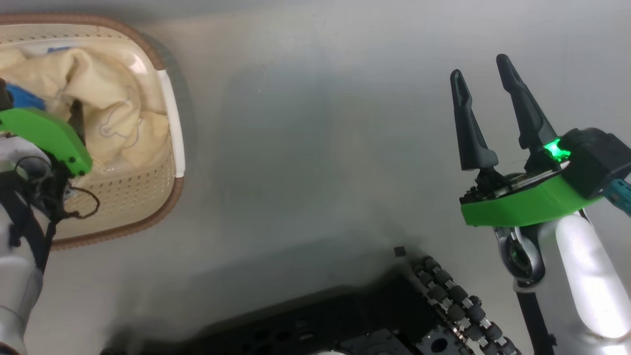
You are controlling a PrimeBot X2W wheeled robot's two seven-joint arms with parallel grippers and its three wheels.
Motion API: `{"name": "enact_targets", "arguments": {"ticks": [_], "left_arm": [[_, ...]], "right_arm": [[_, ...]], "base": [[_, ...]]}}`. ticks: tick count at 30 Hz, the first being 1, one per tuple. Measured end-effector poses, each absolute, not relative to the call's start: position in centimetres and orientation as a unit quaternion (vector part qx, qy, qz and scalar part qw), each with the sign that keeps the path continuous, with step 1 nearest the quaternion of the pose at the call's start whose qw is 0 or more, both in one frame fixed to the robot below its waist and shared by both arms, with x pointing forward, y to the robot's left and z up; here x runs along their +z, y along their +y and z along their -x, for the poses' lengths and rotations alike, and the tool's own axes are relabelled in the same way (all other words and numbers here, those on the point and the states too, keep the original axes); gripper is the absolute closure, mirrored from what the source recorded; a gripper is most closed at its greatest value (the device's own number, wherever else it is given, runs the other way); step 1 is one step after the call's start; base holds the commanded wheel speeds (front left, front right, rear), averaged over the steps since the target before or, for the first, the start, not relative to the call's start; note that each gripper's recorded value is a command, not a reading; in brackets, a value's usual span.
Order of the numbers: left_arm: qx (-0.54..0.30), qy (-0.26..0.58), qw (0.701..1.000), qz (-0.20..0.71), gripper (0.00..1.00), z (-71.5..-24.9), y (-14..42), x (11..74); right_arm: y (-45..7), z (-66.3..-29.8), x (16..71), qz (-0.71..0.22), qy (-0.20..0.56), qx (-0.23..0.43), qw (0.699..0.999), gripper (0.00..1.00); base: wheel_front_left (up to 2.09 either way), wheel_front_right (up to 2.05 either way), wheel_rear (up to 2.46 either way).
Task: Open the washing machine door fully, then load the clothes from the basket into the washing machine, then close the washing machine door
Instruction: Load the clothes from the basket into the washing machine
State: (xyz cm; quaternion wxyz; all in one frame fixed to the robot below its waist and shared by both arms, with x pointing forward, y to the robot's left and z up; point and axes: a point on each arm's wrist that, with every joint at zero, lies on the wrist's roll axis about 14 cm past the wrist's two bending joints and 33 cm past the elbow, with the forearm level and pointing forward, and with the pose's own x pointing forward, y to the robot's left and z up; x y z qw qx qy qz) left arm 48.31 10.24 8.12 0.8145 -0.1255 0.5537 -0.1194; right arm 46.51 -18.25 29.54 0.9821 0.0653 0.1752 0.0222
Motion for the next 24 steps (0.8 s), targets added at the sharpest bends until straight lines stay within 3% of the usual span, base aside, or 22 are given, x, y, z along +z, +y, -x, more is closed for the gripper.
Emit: {"name": "enact_targets", "arguments": {"ticks": [7, 8, 9, 11, 24], "left_arm": [[-0.107, 0.561, 0.814, 0.112, 0.00, -48.9, 10.3, 6.0], [-0.104, 0.562, 0.813, 0.110, 0.23, -49.0, 10.3, 5.8], [-0.098, 0.563, 0.814, 0.106, 0.55, -49.1, 10.4, 5.6], [-0.090, 0.561, 0.817, 0.102, 1.00, -49.4, 10.7, 5.6], [-0.074, 0.525, 0.843, 0.089, 1.00, -50.5, 11.8, 7.8]], "right_arm": [[-18.7, -45.9, 28.6, -0.064, 0.188, 0.016, 0.980, 0.00], [-18.8, -45.8, 28.5, -0.065, 0.189, 0.015, 0.980, 0.00], [-18.8, -45.8, 28.5, -0.065, 0.190, 0.014, 0.980, 0.00], [-18.9, -45.8, 28.5, -0.064, 0.189, 0.014, 0.980, 0.00], [-17.9, -47.0, 29.8, -0.074, 0.163, 0.025, 0.983, 0.00]], "base": [[0.00, 0.00, 0.00], [0.00, 0.00, 0.00], [0.00, 0.00, 0.00], [0.00, 0.00, 0.00], [0.00, 0.00, 0.00]]}}
